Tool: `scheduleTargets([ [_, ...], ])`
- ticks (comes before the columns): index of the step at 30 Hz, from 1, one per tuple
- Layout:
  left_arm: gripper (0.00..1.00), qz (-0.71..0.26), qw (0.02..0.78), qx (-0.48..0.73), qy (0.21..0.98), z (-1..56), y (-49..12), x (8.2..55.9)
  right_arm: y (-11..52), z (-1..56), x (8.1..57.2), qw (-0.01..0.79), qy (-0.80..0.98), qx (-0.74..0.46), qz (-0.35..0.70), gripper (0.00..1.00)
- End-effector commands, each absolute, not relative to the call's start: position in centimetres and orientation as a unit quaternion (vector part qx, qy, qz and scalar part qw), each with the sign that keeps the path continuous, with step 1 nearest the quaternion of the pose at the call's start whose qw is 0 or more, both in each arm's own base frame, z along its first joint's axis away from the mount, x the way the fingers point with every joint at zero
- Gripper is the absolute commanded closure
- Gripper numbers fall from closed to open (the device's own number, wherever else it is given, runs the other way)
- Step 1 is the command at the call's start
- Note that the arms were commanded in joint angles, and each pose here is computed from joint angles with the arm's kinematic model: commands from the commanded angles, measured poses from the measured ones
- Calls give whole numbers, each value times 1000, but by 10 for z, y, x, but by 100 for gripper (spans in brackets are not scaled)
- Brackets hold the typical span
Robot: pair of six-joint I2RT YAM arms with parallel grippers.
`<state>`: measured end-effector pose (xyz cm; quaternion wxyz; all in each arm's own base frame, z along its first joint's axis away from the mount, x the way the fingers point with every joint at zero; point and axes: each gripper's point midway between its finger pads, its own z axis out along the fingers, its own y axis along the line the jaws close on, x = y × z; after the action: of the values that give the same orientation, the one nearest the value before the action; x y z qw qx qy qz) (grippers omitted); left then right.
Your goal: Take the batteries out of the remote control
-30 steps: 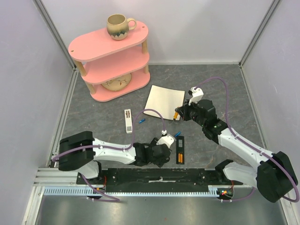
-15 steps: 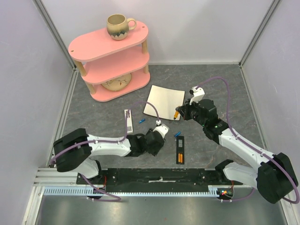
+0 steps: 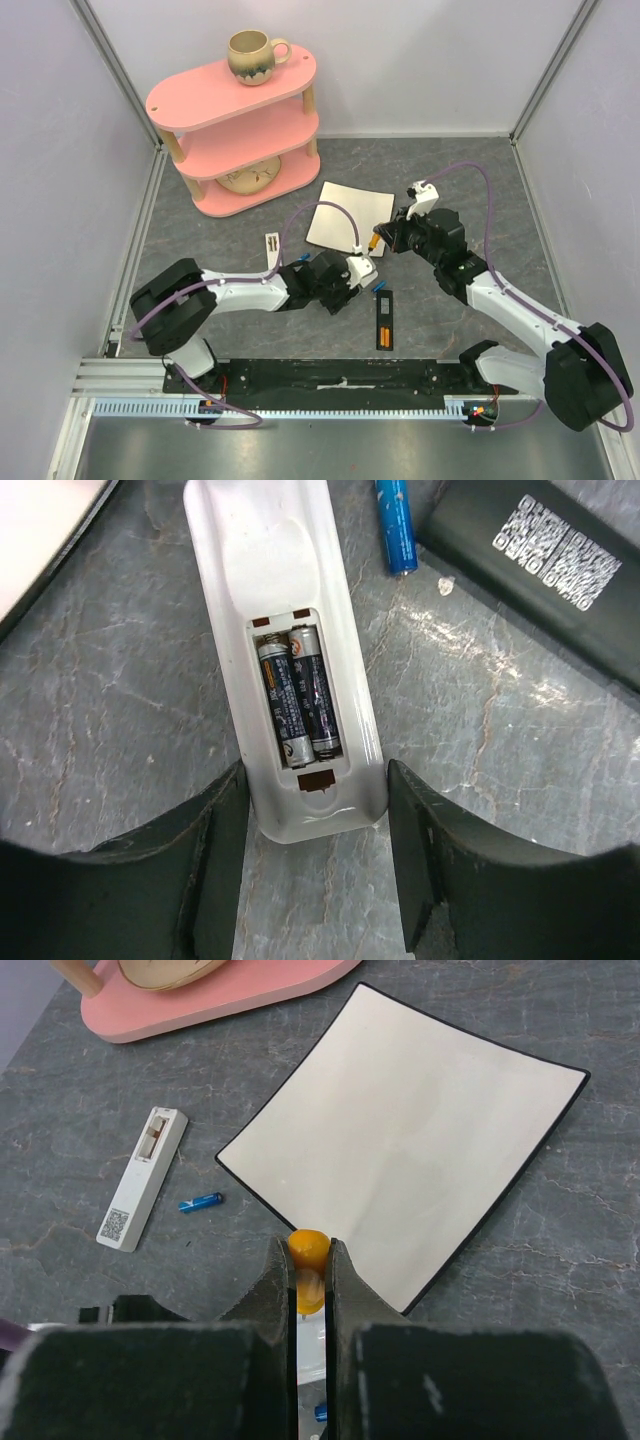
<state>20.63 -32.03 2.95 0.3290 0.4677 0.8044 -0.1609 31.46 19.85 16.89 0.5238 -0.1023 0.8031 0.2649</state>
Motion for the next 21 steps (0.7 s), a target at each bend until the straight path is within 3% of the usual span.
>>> scheduleTargets([
  [1, 98, -179, 346, 503, 772, 29, -339, 225, 209, 199, 326, 550, 774, -99, 299, 100],
  [5, 94, -158, 327, 490, 793, 16, -328, 241, 207, 192, 325, 545, 778, -95, 298, 100],
  [8, 75, -145, 323, 465, 811, 12, -318, 249, 207, 191, 325, 545, 776, -94, 302, 100],
  [9, 64, -138, 325, 458, 815, 11, -315, 251, 208, 189, 325, 543, 777, -96, 303, 100],
  [16, 48, -125, 335, 438, 825, 8, -306, 254, 213, 187, 326, 541, 774, -98, 314, 100],
  [17, 41, -127, 337, 435, 825, 8, -305, 254, 214, 187, 325, 540, 774, -98, 317, 100],
  [21, 40, -144, 345, 430, 822, 11, -311, 255, 215, 187, 326, 538, 774, -100, 319, 100],
])
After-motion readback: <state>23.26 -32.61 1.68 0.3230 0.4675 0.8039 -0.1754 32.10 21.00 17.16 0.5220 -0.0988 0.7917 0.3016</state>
